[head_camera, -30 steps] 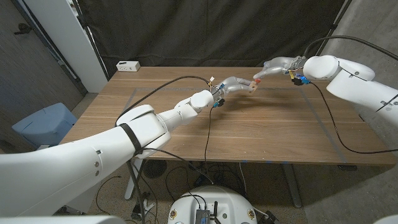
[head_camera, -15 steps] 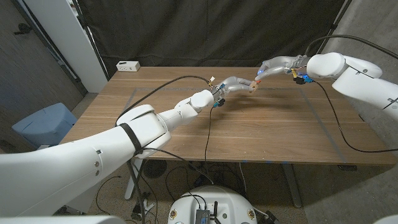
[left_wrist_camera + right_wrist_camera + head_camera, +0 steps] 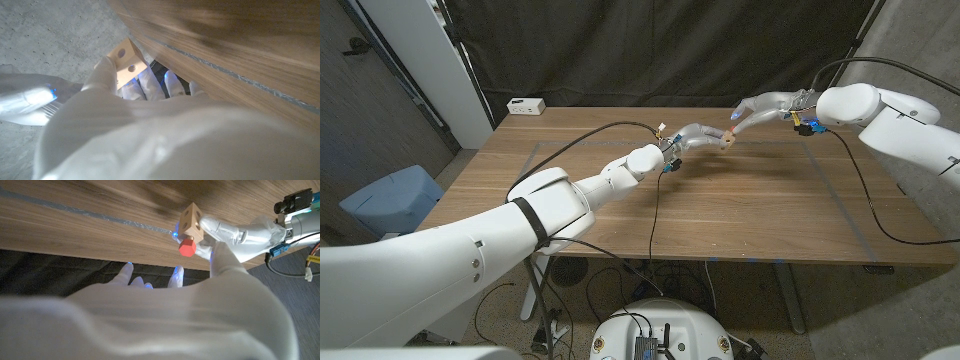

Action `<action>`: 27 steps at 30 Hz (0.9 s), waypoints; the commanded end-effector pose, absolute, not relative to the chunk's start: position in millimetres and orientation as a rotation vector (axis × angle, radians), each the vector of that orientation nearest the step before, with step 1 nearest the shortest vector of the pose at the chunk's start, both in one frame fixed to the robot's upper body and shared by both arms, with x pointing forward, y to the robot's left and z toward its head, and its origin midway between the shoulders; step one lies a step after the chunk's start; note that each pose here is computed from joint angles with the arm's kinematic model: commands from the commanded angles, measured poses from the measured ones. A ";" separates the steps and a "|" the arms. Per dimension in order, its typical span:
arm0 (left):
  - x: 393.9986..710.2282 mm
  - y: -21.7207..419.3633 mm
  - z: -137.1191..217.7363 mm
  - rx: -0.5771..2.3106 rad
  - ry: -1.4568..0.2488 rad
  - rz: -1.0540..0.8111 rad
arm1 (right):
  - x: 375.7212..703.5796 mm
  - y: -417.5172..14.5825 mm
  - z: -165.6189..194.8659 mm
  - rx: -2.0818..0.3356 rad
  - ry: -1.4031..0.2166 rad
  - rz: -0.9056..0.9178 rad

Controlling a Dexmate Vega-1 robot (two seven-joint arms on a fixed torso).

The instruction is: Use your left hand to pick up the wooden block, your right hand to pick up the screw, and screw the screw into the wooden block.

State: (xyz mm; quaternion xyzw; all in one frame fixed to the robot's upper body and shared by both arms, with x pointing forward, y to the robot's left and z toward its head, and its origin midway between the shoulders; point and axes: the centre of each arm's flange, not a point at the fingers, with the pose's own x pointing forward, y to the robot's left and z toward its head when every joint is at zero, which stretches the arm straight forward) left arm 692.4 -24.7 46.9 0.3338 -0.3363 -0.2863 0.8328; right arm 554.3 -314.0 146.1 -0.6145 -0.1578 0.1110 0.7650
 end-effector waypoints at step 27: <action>690.8 -27.7 48.6 0.717 -0.722 -0.610 | 569.6 -314.7 133.2 -1.344 -0.396 0.169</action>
